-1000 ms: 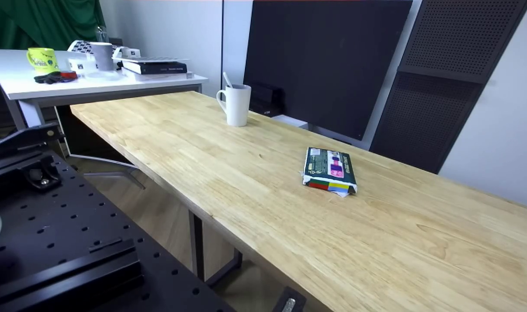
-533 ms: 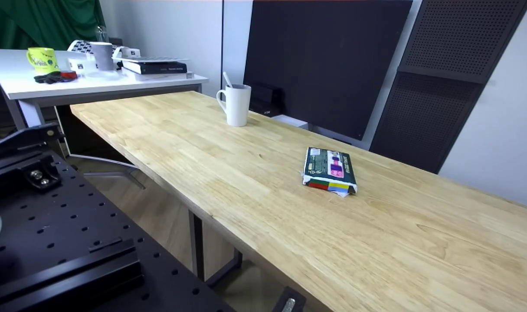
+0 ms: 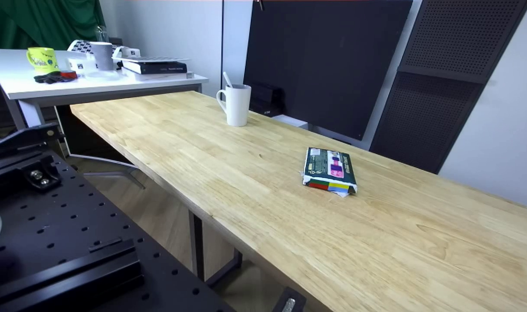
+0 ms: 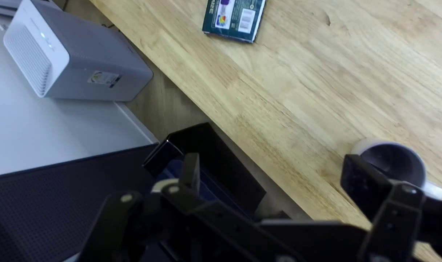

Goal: Put the spoon on the table

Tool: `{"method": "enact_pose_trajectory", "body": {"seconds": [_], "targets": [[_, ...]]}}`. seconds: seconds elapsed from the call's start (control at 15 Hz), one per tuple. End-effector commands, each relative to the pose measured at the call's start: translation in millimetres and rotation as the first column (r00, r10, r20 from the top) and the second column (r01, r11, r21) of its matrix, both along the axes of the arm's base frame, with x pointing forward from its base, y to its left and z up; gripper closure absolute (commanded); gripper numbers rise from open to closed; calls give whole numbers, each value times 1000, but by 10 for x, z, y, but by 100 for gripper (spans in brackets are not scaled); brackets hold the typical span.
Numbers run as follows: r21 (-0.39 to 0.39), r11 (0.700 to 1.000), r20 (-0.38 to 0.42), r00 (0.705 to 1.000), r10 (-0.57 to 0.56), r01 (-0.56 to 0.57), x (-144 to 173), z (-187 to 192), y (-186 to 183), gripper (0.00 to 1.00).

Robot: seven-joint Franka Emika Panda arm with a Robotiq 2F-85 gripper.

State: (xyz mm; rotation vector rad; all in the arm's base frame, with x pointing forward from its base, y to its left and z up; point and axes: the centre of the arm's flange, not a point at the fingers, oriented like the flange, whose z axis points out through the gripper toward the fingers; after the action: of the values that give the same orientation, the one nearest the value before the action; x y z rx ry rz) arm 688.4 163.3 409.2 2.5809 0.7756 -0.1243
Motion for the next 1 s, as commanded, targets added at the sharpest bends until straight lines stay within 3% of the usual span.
{"method": "enact_pose_trajectory", "body": {"seconds": [0.0, 0.47, 0.93], "targets": [[1, 998, -29, 997, 70, -70, 303, -57, 412, 0], [34, 991, -85, 988, 132, -129, 158, -473, 914, 0], [50, 987, -112, 981, 157, -152, -46, -737, 1083, 0]]}}
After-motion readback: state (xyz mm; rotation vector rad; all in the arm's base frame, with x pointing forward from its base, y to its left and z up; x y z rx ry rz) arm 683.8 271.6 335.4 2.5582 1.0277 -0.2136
